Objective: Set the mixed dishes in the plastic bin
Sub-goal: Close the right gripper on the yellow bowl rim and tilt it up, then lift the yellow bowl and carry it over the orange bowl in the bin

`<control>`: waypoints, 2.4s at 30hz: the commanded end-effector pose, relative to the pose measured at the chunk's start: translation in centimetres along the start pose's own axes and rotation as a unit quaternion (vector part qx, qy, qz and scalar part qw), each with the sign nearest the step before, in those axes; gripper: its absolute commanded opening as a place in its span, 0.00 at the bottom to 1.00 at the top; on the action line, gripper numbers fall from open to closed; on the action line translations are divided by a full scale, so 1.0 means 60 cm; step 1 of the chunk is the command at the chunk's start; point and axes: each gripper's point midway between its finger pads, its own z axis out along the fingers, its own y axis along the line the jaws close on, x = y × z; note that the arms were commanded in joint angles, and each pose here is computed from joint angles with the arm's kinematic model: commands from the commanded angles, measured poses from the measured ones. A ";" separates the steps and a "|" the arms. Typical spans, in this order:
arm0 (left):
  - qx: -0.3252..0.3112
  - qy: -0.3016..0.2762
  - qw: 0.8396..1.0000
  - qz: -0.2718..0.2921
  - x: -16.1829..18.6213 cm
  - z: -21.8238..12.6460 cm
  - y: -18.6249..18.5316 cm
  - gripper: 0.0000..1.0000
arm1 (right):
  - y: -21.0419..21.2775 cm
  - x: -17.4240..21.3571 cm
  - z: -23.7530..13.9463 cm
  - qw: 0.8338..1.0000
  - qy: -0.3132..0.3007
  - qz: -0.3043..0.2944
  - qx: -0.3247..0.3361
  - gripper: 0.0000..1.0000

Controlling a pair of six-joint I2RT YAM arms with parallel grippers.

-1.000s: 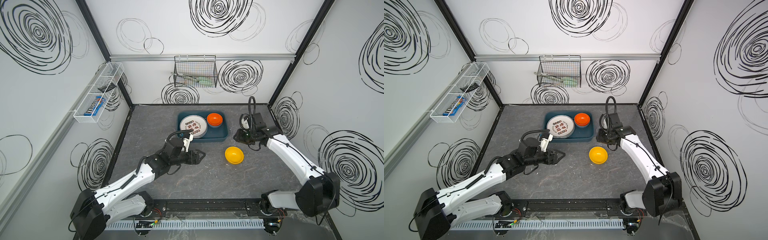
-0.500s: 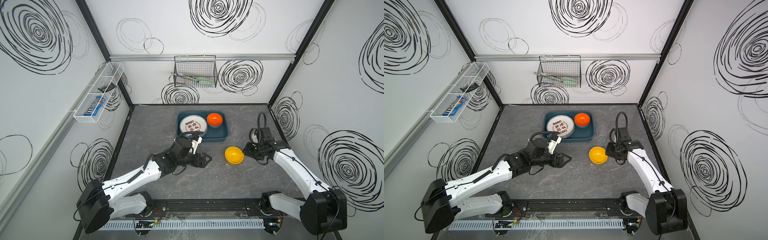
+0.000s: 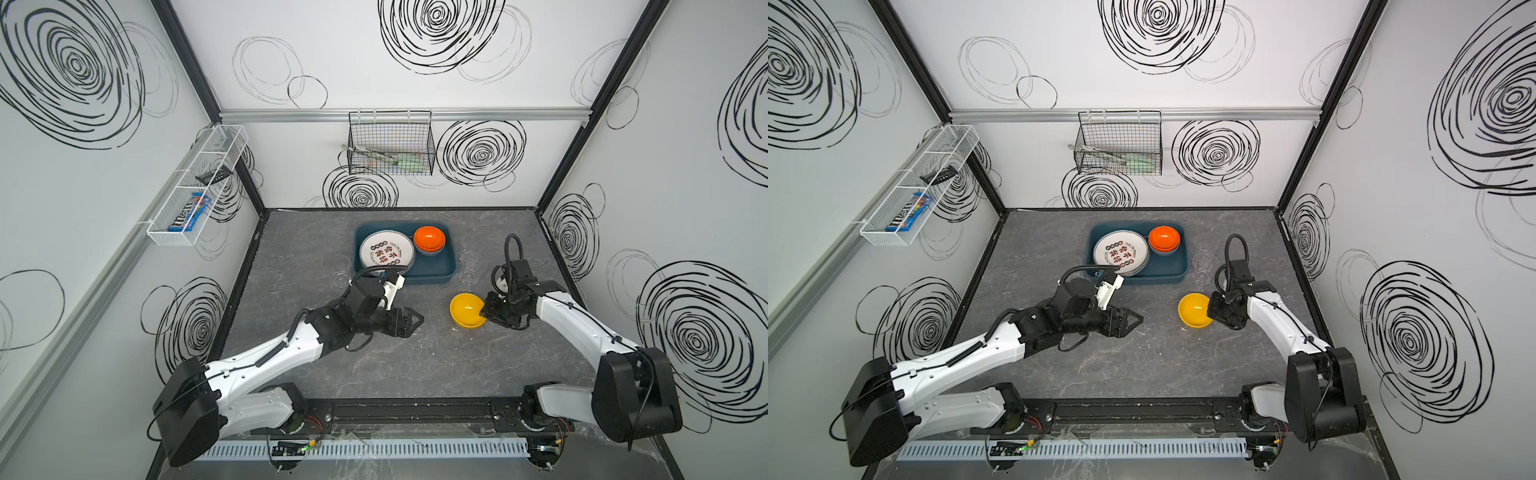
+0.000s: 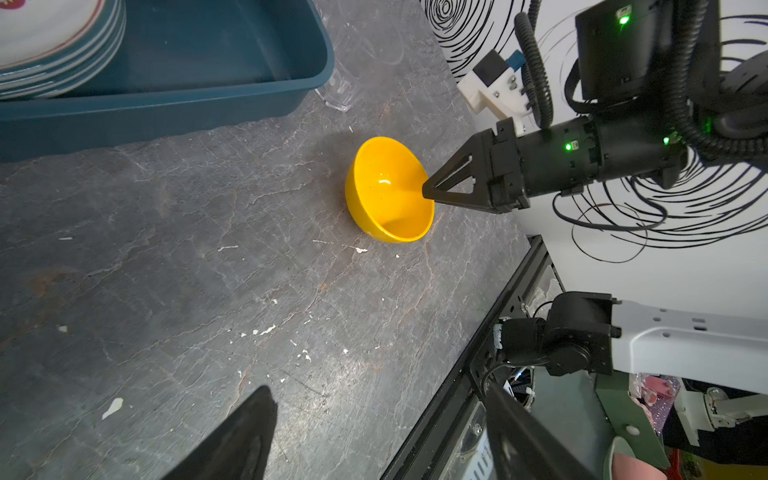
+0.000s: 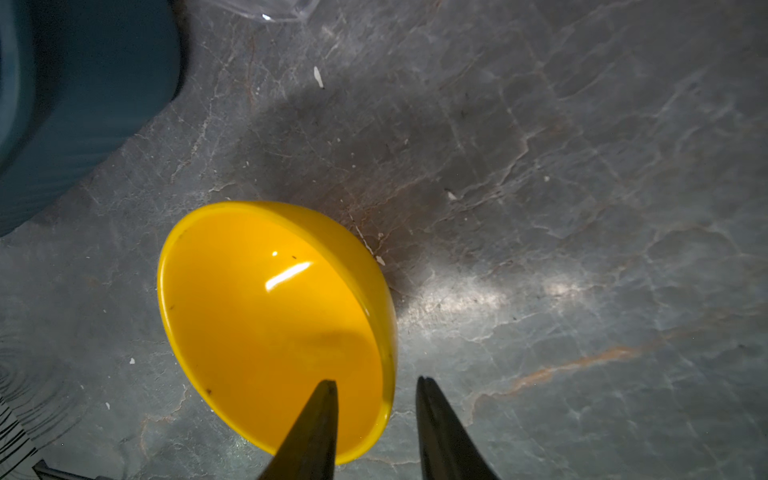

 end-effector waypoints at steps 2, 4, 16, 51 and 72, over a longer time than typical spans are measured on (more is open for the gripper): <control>0.012 -0.020 1.000 0.006 -0.009 -0.004 -0.009 0.83 | -0.003 0.002 0.013 1.000 0.002 0.008 -0.002 0.30; 0.010 -0.020 1.000 0.004 -0.007 -0.003 -0.006 0.83 | -0.004 0.003 0.016 1.000 0.004 0.009 -0.001 0.27; 0.008 -0.024 1.000 -0.010 -0.004 -0.004 0.004 0.83 | -0.004 0.007 0.022 1.000 0.003 -0.010 0.021 0.12; -0.043 -0.124 0.987 -0.095 -0.065 -0.104 0.105 0.83 | 0.210 -0.074 -0.066 0.985 -0.031 -0.168 -0.020 0.00; -0.053 -0.141 0.982 -0.111 -0.088 -0.122 0.113 0.84 | 0.269 -0.240 -0.082 0.987 -0.073 -0.136 -0.035 0.00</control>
